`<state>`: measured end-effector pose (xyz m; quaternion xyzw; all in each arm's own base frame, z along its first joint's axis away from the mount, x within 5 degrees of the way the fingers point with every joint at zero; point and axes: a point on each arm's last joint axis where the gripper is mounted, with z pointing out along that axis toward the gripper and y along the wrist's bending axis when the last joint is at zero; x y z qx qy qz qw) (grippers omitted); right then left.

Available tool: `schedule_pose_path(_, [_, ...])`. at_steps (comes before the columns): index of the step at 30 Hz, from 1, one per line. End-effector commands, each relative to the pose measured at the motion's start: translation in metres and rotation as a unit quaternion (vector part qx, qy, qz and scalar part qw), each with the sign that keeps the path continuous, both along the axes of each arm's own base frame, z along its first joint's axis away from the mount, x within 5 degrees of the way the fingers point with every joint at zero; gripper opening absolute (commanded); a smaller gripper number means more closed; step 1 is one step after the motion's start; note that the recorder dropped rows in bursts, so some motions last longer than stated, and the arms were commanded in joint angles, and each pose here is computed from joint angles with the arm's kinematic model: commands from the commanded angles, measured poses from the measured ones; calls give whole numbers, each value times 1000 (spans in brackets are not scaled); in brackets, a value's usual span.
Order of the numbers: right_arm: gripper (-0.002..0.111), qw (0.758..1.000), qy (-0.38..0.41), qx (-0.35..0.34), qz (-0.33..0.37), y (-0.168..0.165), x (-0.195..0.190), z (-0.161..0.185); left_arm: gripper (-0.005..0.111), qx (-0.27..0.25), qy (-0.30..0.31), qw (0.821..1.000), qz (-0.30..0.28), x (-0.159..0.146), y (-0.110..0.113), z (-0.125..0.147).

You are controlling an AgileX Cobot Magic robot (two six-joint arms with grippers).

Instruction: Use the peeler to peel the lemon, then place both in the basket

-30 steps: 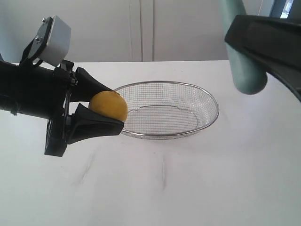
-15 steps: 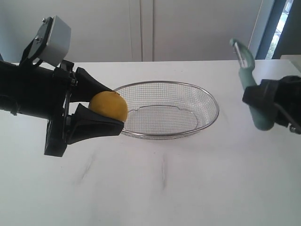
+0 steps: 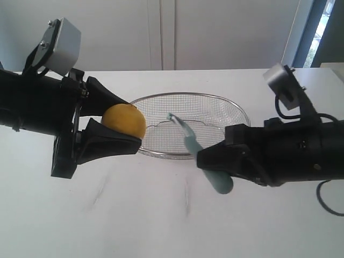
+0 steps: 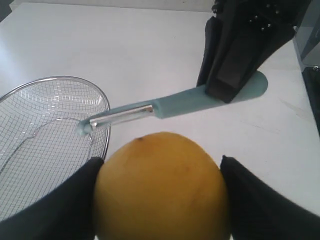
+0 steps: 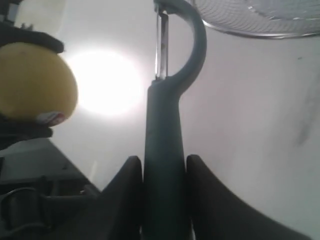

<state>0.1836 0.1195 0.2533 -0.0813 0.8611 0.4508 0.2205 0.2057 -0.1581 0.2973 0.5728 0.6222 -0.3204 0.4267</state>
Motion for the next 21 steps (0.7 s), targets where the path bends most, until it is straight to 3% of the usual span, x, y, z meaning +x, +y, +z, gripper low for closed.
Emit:
schedule_pose_path(1, [0, 998, 27, 55, 24, 9, 7, -6, 0, -17, 2, 1000, 9, 1, -1, 4])
schedule_pose_path(8, [0, 992, 54, 104, 42, 24, 12, -14, 0, -19, 1, 1000, 14, 2, -1, 5])
schedule_pose_path(21, [0, 992, 63, 95, 47, 44, 5, -20, 0, -17, -1, 1000, 19, 3, -1, 4])
